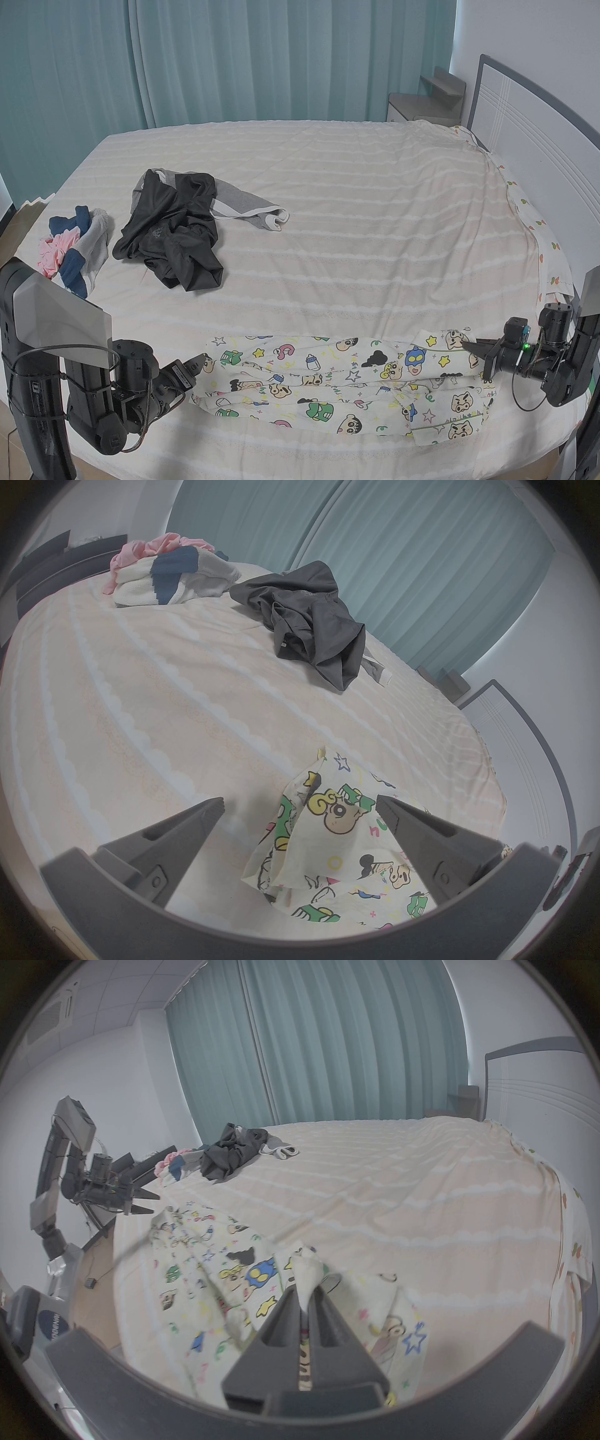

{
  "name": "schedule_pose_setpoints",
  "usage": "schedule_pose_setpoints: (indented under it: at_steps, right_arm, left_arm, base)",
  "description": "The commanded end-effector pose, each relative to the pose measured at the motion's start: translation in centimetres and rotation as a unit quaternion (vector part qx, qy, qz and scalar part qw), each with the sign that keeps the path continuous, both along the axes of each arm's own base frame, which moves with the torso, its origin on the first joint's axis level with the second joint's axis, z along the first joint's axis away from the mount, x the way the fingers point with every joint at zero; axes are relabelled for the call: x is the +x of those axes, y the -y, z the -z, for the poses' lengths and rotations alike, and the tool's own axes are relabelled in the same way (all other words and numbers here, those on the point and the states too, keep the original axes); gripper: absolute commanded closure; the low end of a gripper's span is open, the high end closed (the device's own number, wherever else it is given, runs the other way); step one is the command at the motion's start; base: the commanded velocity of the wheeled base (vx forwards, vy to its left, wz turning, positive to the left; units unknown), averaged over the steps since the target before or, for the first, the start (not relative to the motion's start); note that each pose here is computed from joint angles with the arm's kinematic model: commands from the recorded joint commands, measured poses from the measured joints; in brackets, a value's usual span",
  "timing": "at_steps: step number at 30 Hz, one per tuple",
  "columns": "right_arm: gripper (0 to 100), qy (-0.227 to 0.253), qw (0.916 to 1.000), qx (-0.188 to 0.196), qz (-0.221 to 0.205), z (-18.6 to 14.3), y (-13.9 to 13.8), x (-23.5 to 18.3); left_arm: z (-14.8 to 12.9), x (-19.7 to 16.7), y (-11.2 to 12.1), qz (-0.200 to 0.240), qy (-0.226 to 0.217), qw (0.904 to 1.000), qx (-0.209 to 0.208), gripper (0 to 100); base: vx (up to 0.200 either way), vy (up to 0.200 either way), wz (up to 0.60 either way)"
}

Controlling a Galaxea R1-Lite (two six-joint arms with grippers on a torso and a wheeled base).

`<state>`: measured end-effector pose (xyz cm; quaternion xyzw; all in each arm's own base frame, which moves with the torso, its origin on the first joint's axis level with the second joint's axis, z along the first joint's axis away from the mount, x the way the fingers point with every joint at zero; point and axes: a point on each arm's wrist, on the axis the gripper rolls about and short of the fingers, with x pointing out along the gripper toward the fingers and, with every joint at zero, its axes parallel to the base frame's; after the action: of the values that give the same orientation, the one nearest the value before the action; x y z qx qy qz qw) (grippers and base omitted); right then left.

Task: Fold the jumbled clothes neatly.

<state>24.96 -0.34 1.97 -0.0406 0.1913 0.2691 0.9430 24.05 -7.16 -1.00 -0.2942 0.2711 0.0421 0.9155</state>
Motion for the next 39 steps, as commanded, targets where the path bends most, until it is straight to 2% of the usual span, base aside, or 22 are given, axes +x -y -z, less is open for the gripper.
schedule_pose_setpoints:
  at_steps: [1,17,18,26,28,30,32,34,35,37,39]
  right_arm:
    - [100,0.007,0.9998,-0.014,0.014,1.9,-0.4,3.3]
    - [100,-0.040,0.9974,-0.038,0.046,2.7,-0.8,6.9]
    - [0,-0.044,0.9969,-0.041,0.050,2.8,-0.8,7.0]
    - [0,-0.034,0.9953,-0.049,0.076,2.3,-0.2,7.3]
    - [0,-0.016,0.9925,-0.054,0.108,1.1,0.8,7.0]
    - [0,-0.013,0.9914,-0.051,0.120,0.6,1.2,6.6]
    - [0,-0.003,0.9884,-0.047,0.144,-1.0,2.4,4.9]
    - [0,0.005,0.9881,-0.045,0.147,-1.8,2.3,4.0]
    - [0,0.011,0.9876,-0.045,0.150,-2.6,2.1,2.8]
    - [0,0.044,0.9850,-0.050,0.159,-4.6,1.5,0.4]
    - [0,0.082,0.9791,-0.055,0.178,-6.5,1.4,-1.4]
  left_arm:
    - [-0.1,0.1,0.0,0.000,0.008,1.0000,-0.003,0]
    - [-0.1,0.1,0.0,0.000,0.007,1.0000,-0.002,0]
    - [-0.1,0.1,0.0,0.000,0.007,1.0000,-0.002,0]
    - [-0.4,0.1,0.0,0.000,0.013,0.9999,-0.004,0]
    - [-0.4,0.1,0.0,0.000,0.015,0.9999,-0.005,0]
    - [-0.6,0.1,0.0,0.000,0.017,0.9998,-0.005,0]
    - [-1.1,0.1,0.1,0.003,0.027,0.9996,-0.012,0]
    - [-1.6,0.1,0.1,0.006,0.034,0.9991,-0.026,0]
    - [-1.9,0.1,0.2,0.011,0.034,0.9983,-0.046,0]
    - [-2.5,0.0,0.1,0.017,0.041,0.9968,-0.066,0]
    - [-2.8,-0.2,0.1,0.021,0.046,0.9967,-0.063,0]
  base:
    - [0.000,0.000,0.00]
    - [0.000,0.000,0.00]
    - [0.000,0.000,0.00]
    - [0.000,0.000,0.00]
    - [0.000,0.000,0.00]
    - [0.000,0.000,0.00]
    - [0.000,0.000,0.00]
    - [0.000,0.000,0.00]
    - [0.000,0.000,0.00]
    - [0.000,0.000,0.00]
    - [0.000,0.000,0.00]
